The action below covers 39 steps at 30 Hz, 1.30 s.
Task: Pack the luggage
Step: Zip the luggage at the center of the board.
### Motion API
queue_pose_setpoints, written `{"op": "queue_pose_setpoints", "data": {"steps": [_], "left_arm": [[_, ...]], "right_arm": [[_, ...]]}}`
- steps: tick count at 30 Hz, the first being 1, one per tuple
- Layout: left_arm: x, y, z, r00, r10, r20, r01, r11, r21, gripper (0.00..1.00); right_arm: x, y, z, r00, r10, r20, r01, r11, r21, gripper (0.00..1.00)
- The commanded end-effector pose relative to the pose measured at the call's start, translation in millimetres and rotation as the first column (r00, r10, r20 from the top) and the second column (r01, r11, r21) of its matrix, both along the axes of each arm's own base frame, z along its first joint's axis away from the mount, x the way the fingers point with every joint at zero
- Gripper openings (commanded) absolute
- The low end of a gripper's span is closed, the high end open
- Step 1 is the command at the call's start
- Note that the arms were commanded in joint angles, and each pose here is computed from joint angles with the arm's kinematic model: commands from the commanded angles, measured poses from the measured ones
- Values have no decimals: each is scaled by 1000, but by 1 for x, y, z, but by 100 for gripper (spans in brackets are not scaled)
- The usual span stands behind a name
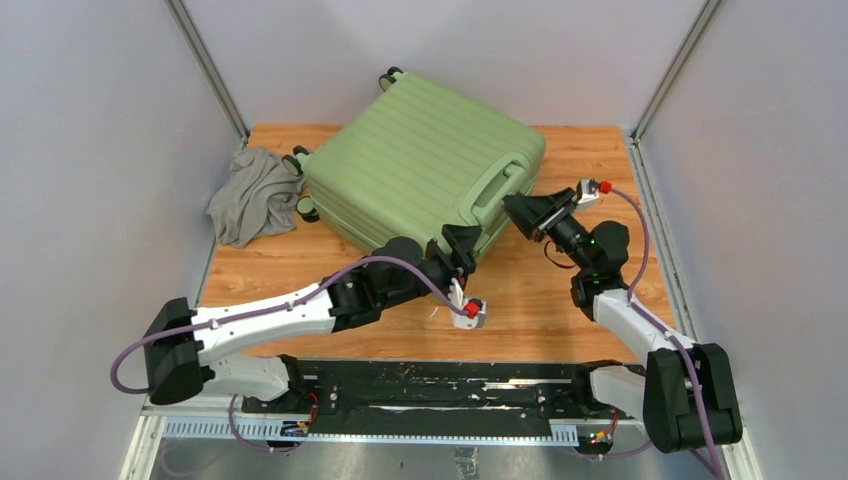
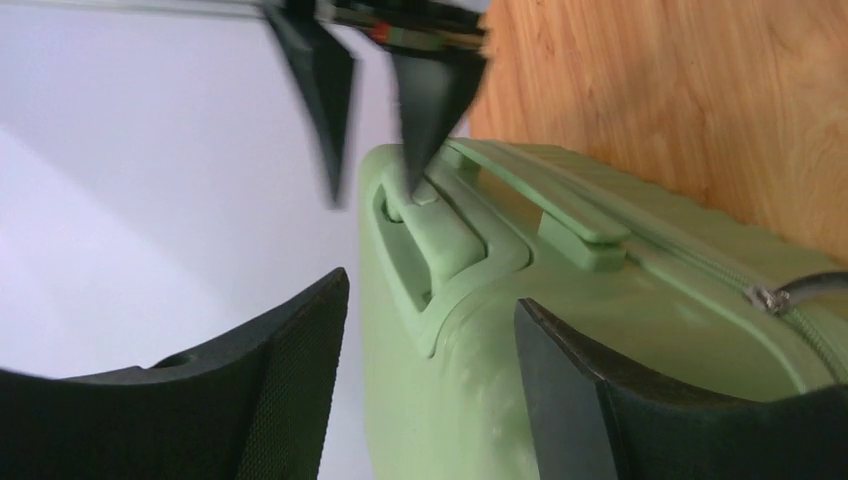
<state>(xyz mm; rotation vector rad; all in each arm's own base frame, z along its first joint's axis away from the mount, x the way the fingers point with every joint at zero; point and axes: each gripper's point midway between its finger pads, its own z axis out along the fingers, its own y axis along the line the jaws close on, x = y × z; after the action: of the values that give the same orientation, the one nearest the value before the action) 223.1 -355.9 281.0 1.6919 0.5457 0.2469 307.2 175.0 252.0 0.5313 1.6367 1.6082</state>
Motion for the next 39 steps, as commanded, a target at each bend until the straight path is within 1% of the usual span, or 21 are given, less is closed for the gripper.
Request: {"op": "queue_pose_setpoints", "data": {"steps": [1, 3, 6, 8, 9, 11, 12, 14, 17, 19, 21, 24, 28, 30, 32, 35, 37, 39], "left_arm": [[16, -18, 14, 992, 78, -104, -89, 991, -104, 69], [26, -26, 16, 979, 122, -165, -144, 981, -131, 72], [32, -33, 4, 960, 155, -232, -186, 975, -118, 76], [31, -35, -7, 952, 159, -262, -188, 978, -92, 78], [28, -36, -12, 950, 144, -275, -172, 982, -81, 80], [17, -42, -22, 946, 88, -311, -109, 993, -51, 90], [10, -43, -33, 937, 69, -342, -76, 997, -8, 96], [3, -49, -53, 914, 60, -401, -35, 997, 69, 98], [13, -64, -58, 876, 120, -467, -75, 991, 114, 94], [21, -72, -60, 848, 157, -506, -102, 986, 135, 90], [28, -77, -62, 819, 198, -539, -122, 977, 173, 85], [32, -85, -71, 780, 249, -575, -130, 962, 241, 80], [40, -94, -82, 714, 344, -610, -181, 932, 313, 76], [46, -94, -92, 678, 409, -611, -222, 906, 361, 74], [57, -95, -99, 652, 472, -593, -285, 878, 384, 73], [77, -88, -104, 605, 584, -542, -421, 812, 405, 67], [87, -83, -98, 570, 629, -528, -500, 776, 384, 65], [92, -80, -89, 549, 645, -532, -549, 758, 353, 64]], "right_arm": [[-27, 3, 108, 924, 27, 381, -76, 991, 114, 50], [-28, 3, 113, 920, 29, 391, -80, 990, 114, 50], [-26, 5, 108, 926, 37, 376, -78, 992, 96, 49], [-24, -1, 94, 943, 2, 332, -35, 995, 92, 49], [-20, -6, 79, 959, -27, 283, 5, 997, 79, 50], [-14, -17, 50, 974, -86, 207, 86, 996, 11, 52], [-11, -23, 29, 982, -113, 152, 123, 991, -53, 53], [-12, -39, -3, 982, -174, 78, 186, 966, -181, 53], [-24, -62, -33, 963, -269, 22, 262, 912, -316, 56], [-33, -66, -53, 961, -275, -27, 243, 887, -394, 56], [-38, -69, -74, 956, -285, -69, 229, 874, -429, 57], [-45, -73, -90, 953, -290, -86, 217, 856, -470, 58], [-56, -83, -107, 943, -314, -114, 202, 807, -555, 59], [-62, -85, -115, 939, -317, -132, 186, 792, -581, 59], [-67, -86, -122, 938, -315, -146, 171, 785, -595, 59], [-72, -88, -124, 941, -308, -142, 162, 776, -609, 60], [-75, -88, -122, 944, -300, -135, 156, 770, -619, 60], [-76, -86, -122, 949, -286, -134, 146, 772, -619, 60]]}}
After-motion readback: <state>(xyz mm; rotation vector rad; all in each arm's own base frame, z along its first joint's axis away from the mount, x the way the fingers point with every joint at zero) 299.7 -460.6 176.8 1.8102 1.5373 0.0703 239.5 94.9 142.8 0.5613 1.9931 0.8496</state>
